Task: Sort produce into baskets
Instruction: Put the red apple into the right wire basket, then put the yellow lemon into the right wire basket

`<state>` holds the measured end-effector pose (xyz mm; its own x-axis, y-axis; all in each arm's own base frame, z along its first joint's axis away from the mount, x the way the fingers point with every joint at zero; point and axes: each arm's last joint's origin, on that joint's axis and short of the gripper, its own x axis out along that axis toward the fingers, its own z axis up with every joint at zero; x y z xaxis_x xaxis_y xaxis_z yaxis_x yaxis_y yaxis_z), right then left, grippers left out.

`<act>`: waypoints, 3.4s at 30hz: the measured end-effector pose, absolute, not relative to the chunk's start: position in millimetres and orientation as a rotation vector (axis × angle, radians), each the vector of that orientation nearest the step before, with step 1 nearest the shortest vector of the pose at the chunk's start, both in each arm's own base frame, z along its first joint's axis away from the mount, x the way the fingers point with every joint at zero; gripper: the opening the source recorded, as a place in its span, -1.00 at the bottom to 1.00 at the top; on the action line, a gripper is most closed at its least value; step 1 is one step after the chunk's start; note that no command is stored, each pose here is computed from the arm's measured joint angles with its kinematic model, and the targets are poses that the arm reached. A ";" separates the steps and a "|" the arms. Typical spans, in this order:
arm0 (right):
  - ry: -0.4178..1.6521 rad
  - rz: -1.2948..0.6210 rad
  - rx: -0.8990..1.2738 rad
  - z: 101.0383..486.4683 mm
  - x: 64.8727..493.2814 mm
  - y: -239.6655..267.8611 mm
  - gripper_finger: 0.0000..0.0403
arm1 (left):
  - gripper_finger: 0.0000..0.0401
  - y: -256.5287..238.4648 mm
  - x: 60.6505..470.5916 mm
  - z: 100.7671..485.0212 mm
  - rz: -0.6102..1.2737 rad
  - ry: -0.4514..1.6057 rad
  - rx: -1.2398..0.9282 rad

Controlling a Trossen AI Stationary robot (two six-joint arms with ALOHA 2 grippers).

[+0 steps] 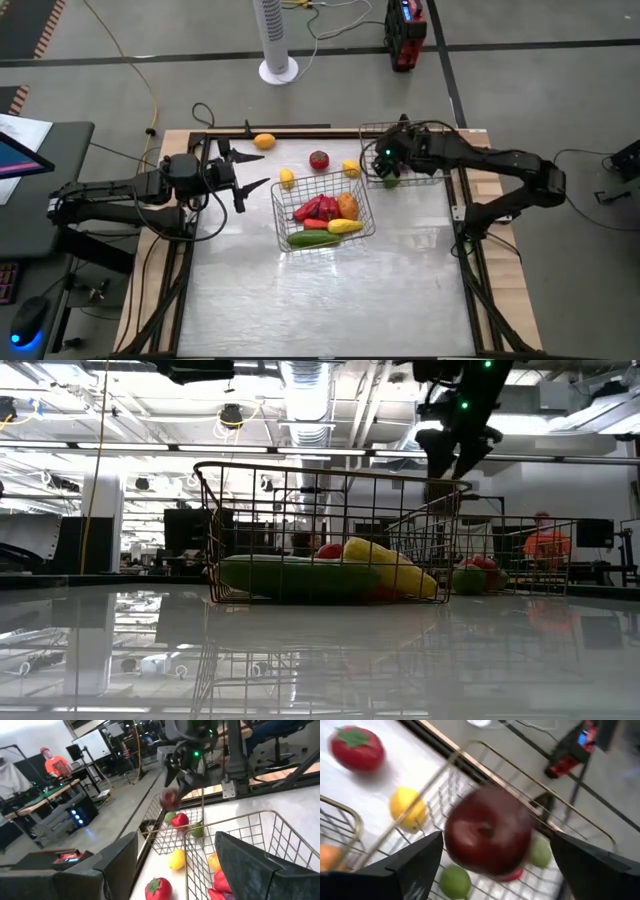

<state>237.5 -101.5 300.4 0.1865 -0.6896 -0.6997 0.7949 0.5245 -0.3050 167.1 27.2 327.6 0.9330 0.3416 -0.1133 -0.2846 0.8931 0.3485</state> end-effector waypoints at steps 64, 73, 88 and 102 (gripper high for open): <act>0.279 -0.866 -0.026 283.1 198.3 -56.6 0.93 | 0.25 262.8 178.5 168.8 0.708 0.783 -0.161; 0.280 -0.862 -0.027 282.9 198.4 -56.3 0.93 | 0.25 270.3 167.8 156.7 0.667 0.815 -0.202; 0.276 -0.862 -0.024 283.3 198.5 -56.4 0.93 | -0.21 259.7 174.5 154.6 0.642 0.882 -0.226; 0.283 -0.862 -0.026 282.7 198.4 -56.4 0.93 | -0.49 258.0 178.3 156.5 0.572 0.838 -0.266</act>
